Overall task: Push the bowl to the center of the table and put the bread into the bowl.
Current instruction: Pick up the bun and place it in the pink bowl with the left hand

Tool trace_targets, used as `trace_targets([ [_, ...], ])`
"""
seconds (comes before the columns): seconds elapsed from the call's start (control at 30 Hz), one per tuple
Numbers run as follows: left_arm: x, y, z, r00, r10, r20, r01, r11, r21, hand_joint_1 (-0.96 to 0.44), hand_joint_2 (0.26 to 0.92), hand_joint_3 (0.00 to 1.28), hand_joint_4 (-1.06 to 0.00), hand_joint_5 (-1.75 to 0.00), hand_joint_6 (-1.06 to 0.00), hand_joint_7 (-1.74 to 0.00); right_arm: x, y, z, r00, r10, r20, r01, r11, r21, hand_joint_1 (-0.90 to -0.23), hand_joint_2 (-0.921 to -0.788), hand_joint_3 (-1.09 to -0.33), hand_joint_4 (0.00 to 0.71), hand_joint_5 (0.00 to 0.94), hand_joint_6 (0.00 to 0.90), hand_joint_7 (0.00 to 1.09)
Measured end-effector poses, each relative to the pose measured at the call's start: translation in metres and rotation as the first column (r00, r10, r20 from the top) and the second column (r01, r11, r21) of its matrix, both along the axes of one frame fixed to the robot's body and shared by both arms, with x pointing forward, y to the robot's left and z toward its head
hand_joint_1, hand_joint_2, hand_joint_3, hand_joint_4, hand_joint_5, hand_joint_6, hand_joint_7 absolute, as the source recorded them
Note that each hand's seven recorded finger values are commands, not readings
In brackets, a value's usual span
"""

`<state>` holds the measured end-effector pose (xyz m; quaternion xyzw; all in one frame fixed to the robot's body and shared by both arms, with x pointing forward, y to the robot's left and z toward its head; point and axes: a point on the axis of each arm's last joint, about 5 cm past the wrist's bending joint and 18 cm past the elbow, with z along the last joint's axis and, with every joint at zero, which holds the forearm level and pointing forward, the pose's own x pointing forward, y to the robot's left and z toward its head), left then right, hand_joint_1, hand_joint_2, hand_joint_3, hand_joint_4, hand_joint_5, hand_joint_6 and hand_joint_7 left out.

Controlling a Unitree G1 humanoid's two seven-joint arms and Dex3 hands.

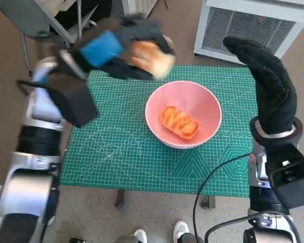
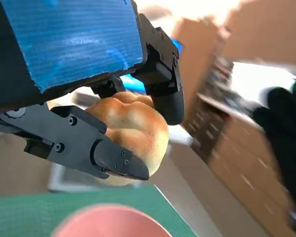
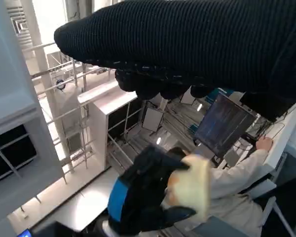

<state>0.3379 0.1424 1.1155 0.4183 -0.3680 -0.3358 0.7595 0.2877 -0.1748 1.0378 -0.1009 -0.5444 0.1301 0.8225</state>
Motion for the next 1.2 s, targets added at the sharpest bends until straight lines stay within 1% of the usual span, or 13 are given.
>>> trace_targets([
  [0.17, 0.005, -0.018, -0.018, 0.998, -0.029, -0.049, 0.033, 0.997, 0.071, 0.00, 0.920, 0.05, -0.68, -1.08, -0.67, -1.21, 0.0003, 0.001, -0.001, 1.000, 0.004, 0.000, -0.004, 1.000, 0.003, -0.567, -0.921, -0.750, 0.273, 0.002, 0.000, 0.58],
  [0.43, 0.013, -0.039, -0.056, 0.983, -0.012, -0.181, 0.054, 0.973, 0.226, 0.00, 0.920, 0.11, -0.62, -1.14, -0.61, -1.28, 0.0000, 0.001, -0.001, 1.000, 0.006, 0.004, -0.006, 1.000, 0.006, -0.563, -0.921, -0.749, 0.273, 0.001, 0.001, 0.58],
  [0.53, 0.015, -0.043, -0.067, 0.969, 0.014, -0.249, 0.065, 0.950, 0.306, 0.00, 0.921, 0.20, -0.53, -1.29, -0.48, -1.36, -0.0005, 0.000, 0.000, 1.000, 0.007, 0.008, -0.007, 1.000, 0.009, -0.558, -0.921, -0.750, 0.273, 0.001, 0.001, 0.58],
  [0.57, 0.016, -0.043, -0.069, 0.962, 0.027, -0.273, 0.069, 0.940, 0.334, 0.00, 0.921, 0.25, -0.46, -1.36, -0.42, -1.41, -0.0007, 0.000, 0.000, 1.000, 0.007, 0.010, -0.007, 1.000, 0.009, -0.556, -0.921, -0.750, 0.273, 0.001, 0.001, 0.58],
  [0.6, 0.017, -0.044, -0.070, 0.952, 0.049, -0.303, 0.071, 0.926, 0.370, -0.03, 0.898, 0.23, -0.38, -1.04, -0.36, -1.14, -0.0010, 0.000, 0.001, 1.000, 0.007, 0.013, -0.007, 1.000, 0.010, -0.554, -0.921, -0.751, 0.273, 0.001, 0.001, 0.58],
  [0.63, 0.017, -0.044, -0.071, 0.943, 0.069, -0.325, 0.072, 0.912, 0.405, -0.04, 0.896, 0.21, -0.38, -0.87, -0.36, -1.01, -0.0012, 0.000, 0.001, 1.000, 0.006, 0.015, -0.006, 1.000, 0.009, -0.554, -0.921, -0.751, 0.273, 0.001, 0.001, 0.58],
  [0.67, 0.018, -0.045, -0.072, 0.931, 0.098, -0.352, 0.073, 0.894, 0.443, -0.06, 0.903, 0.17, -0.39, -0.59, -0.37, -0.79, -0.0015, -0.001, 0.001, 1.000, 0.005, 0.017, -0.005, 1.000, 0.008, -0.553, -0.921, -0.751, 0.273, 0.001, 0.001, 0.58],
  [0.7, 0.019, -0.045, -0.072, 0.922, 0.119, -0.368, 0.073, 0.881, 0.468, -0.08, 0.905, 0.13, -0.36, -0.38, -0.35, -0.62, -0.0017, -0.001, 0.001, 1.000, 0.005, 0.018, -0.005, 1.000, 0.008, -0.552, -0.921, -0.751, 0.274, 0.002, 0.001, 0.58],
  [0.77, 0.021, -0.044, -0.072, 0.897, 0.161, -0.412, 0.077, 0.861, 0.503, -0.11, 0.908, 0.09, -0.33, -0.20, -0.33, -0.44, -0.0022, -0.001, 0.001, 1.000, 0.003, 0.019, -0.003, 1.000, 0.008, -0.550, -0.921, -0.752, 0.274, 0.002, 0.001, 0.58],
  [0.83, 0.022, -0.043, -0.069, 0.874, 0.192, -0.446, 0.079, 0.850, 0.521, -0.14, 0.910, 0.06, -0.31, -0.10, -0.32, -0.33, -0.0027, -0.001, 0.001, 1.000, 0.000, 0.018, 0.000, 1.000, 0.005, -0.549, -0.921, -0.752, 0.274, 0.002, 0.001, 0.58],
  [0.93, 0.022, -0.042, -0.062, 0.874, 0.180, -0.452, 0.075, 0.868, 0.490, -0.18, 0.912, 0.03, -0.29, -0.03, -0.32, -0.24, -0.0034, -0.002, 0.000, 1.000, -0.006, 0.014, 0.006, 1.000, -0.001, -0.548, -0.921, -0.753, 0.274, 0.002, 0.000, 0.58],
  [1.1, 0.019, -0.035, -0.054, 0.922, 0.035, -0.386, 0.072, 0.964, 0.258, -0.29, 0.917, 0.02, -0.28, -0.01, -0.32, -0.21, -0.0037, -0.002, 0.000, 1.000, -0.014, 0.010, 0.014, 1.000, -0.003, -0.555, -0.921, -0.752, 0.272, 0.000, 0.000, 0.58],
  [1.2, 0.016, -0.030, -0.051, 0.956, -0.030, -0.293, 0.058, 0.994, 0.088, -0.32, 0.920, 0.04, -0.30, -0.01, -0.34, -0.21, -0.0039, -0.002, 0.001, 1.000, -0.021, 0.009, 0.021, 1.000, -0.002, -0.555, -0.921, -0.751, 0.266, 0.000, -0.001, 0.58],
])
